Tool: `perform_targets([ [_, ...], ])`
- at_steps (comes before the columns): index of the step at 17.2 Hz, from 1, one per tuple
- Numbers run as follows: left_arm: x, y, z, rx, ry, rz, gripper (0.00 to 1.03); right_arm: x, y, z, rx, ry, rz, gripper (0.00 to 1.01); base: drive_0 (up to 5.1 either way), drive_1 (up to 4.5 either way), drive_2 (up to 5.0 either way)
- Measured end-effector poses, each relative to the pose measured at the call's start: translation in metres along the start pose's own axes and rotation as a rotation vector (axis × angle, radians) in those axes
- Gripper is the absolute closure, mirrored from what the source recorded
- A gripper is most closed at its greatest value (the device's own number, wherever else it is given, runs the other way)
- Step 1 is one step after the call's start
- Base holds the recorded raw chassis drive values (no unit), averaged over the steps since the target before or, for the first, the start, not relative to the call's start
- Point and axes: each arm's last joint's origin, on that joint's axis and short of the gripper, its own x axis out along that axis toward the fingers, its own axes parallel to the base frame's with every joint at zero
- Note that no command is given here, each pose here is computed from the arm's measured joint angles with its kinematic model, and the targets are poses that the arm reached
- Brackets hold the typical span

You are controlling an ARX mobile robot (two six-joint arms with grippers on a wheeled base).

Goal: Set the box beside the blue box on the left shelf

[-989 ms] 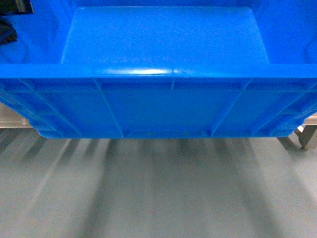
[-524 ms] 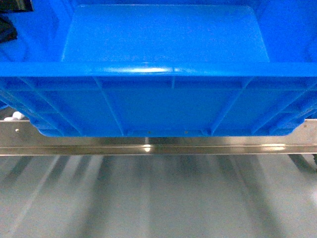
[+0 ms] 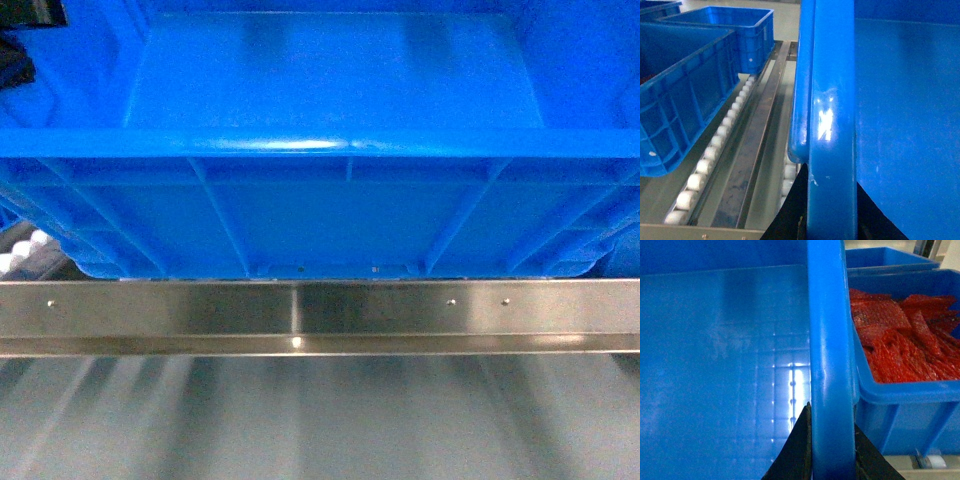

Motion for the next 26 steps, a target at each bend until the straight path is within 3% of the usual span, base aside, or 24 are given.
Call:
perform_targets([
  [15,0.0,0.0,0.0002,-0.001,-0.003,-0.001,0.95,0.0,0.0,0.0003,0.001,-0.003,0.0,0.92,0.1,4.37,-4.2],
  [26,0.0003,-0.0001,-0.0002,-0.001,0.0,0.0,0.95,0.0,0.0,0.0001,0.0,-0.001,0.0,0.92,0.0,0.0,0.0],
])
